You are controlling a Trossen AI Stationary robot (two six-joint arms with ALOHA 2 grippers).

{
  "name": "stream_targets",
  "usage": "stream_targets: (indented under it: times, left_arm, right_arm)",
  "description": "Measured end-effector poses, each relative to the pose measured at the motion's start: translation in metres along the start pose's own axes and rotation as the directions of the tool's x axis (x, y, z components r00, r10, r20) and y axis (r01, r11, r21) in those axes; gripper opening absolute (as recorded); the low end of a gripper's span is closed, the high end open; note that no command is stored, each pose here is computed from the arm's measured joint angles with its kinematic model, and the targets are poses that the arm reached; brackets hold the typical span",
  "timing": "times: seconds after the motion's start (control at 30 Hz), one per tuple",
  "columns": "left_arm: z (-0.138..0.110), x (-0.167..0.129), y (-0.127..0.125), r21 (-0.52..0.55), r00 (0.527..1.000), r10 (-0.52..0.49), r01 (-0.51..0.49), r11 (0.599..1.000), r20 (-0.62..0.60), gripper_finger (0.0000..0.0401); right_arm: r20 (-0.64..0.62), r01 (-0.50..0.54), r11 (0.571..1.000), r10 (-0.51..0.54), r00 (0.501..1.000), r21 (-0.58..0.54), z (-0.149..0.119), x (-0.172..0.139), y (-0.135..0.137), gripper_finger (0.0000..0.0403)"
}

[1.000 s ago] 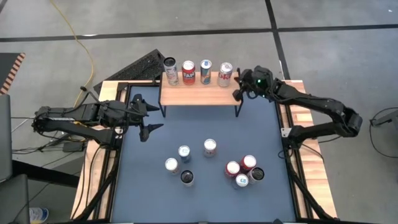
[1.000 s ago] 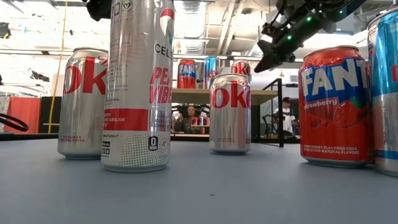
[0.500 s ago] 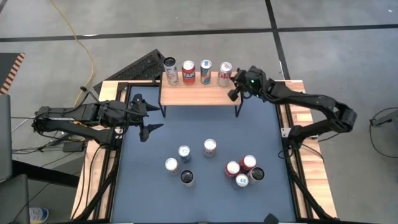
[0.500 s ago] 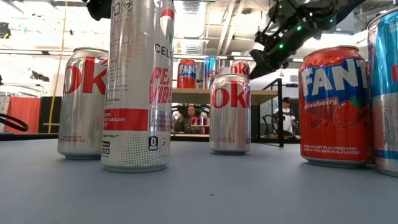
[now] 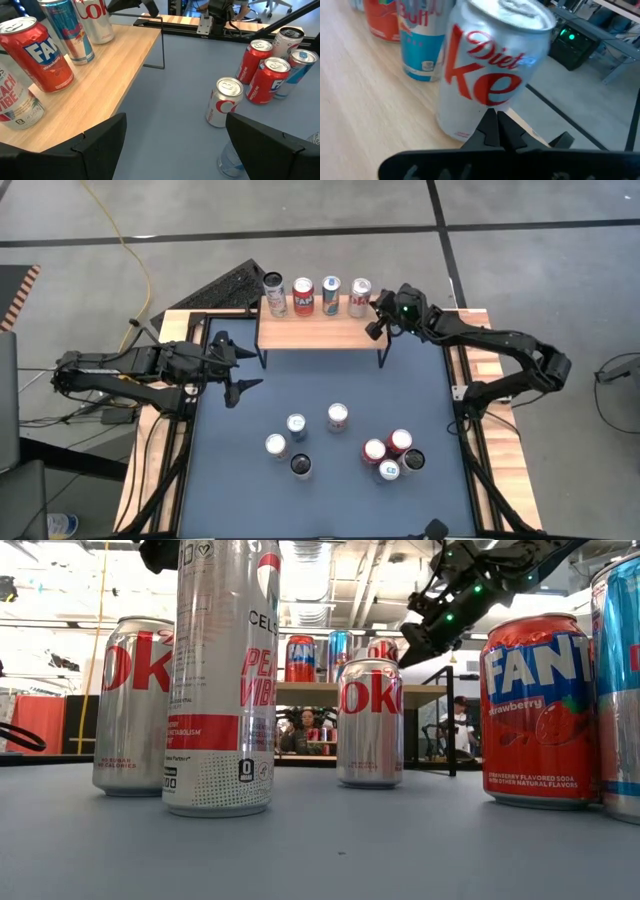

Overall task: Place canned beverage on shelf
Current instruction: Adjust the white soda can

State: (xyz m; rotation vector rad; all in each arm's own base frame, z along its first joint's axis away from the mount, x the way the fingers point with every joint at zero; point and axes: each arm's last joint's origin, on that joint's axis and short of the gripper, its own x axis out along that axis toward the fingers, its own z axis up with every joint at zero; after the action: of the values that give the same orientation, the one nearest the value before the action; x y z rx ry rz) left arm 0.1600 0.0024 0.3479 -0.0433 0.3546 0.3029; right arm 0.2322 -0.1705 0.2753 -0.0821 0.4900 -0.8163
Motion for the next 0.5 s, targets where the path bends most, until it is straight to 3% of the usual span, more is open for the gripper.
stream_targets:
  times: [0.5]
  left_arm:
    - [0.0000,0.0000,0.0000,0.003,1.000,0.000,0.000,1.000,0.000,0.0332]
  right_arm:
    - [0.087,0.002,1.000,-0.003,0.996,0.007,0.0075,0.0013,-0.0069,0.0000]
